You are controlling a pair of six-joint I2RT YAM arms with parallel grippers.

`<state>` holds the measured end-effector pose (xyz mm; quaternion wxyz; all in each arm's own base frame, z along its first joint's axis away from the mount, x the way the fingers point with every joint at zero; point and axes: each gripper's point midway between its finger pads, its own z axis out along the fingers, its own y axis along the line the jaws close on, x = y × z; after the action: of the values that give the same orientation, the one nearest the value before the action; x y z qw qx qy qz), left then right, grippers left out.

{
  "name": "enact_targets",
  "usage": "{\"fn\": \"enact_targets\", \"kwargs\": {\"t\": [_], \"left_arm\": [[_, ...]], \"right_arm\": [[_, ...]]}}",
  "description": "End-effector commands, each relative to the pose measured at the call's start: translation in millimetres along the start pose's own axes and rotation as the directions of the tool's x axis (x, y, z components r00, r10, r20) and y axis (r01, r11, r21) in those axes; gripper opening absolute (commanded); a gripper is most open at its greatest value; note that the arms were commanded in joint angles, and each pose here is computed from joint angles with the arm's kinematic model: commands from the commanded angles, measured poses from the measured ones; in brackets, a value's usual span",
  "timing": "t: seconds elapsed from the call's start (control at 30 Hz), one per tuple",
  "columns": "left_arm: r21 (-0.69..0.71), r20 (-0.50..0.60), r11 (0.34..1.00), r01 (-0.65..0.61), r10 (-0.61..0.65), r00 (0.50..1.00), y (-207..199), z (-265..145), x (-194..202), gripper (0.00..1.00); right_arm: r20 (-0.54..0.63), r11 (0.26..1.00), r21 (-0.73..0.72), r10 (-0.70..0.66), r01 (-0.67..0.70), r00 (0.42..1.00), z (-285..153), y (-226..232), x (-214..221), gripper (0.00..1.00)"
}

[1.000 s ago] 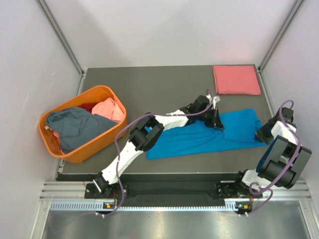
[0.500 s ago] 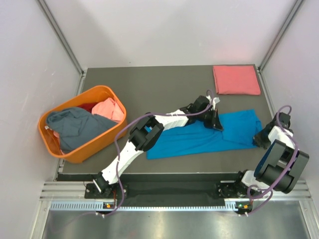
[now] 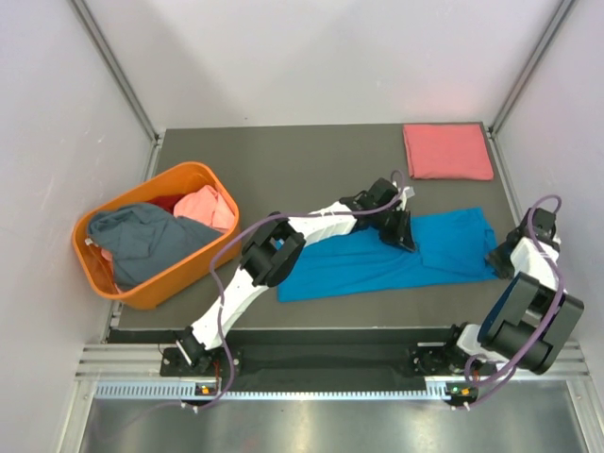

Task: Fold and stack the t-shirts
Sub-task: Fold the tshirt

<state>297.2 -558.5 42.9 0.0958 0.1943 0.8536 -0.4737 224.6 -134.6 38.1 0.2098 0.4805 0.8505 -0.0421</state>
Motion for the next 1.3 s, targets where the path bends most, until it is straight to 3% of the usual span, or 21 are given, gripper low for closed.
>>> {"fn": "enact_targets", "kwargs": {"t": [0.0,0.23,0.43,0.73,0.83,0.97,1.27], "left_arm": [[0.013,0.072,0.991,-0.13,0.129,0.989,-63,-56,-30,0.22],[-0.107,0.072,0.986,-0.126,0.134,0.988,-47,-113,-36,0.25],[-0.273,0.06,0.961,-0.054,0.073,0.996,22,-181,-39,0.25],[-0.499,0.155,0.861,0.097,-0.022,0.988,123,-297,-47,0.31],[-0.566,0.109,0.823,0.053,0.011,0.994,136,-312,-42,0.32],[-0.7,0.023,0.714,0.012,0.005,1.0,168,-330,-25,0.35],[-0.782,-0.118,0.622,-0.039,-0.087,0.989,219,-325,11,0.37]], "right_arm": [[0.103,0.999,-0.031,0.047,-0.044,0.994,-28,7,-29,0.28],[0.115,0.992,-0.1,0.093,-0.081,0.989,-41,20,-29,0.31],[0.165,0.987,-0.084,0.146,-0.134,0.975,-39,16,-41,0.41],[0.196,0.978,-0.079,0.207,-0.195,0.959,-21,7,-50,0.51],[0.188,0.976,-0.122,0.202,-0.182,0.961,-16,13,-56,0.49],[0.209,0.974,-0.186,0.17,-0.132,0.963,-22,25,-64,0.47],[0.177,0.952,-0.299,0.12,-0.063,0.977,-29,52,-66,0.49]]}}
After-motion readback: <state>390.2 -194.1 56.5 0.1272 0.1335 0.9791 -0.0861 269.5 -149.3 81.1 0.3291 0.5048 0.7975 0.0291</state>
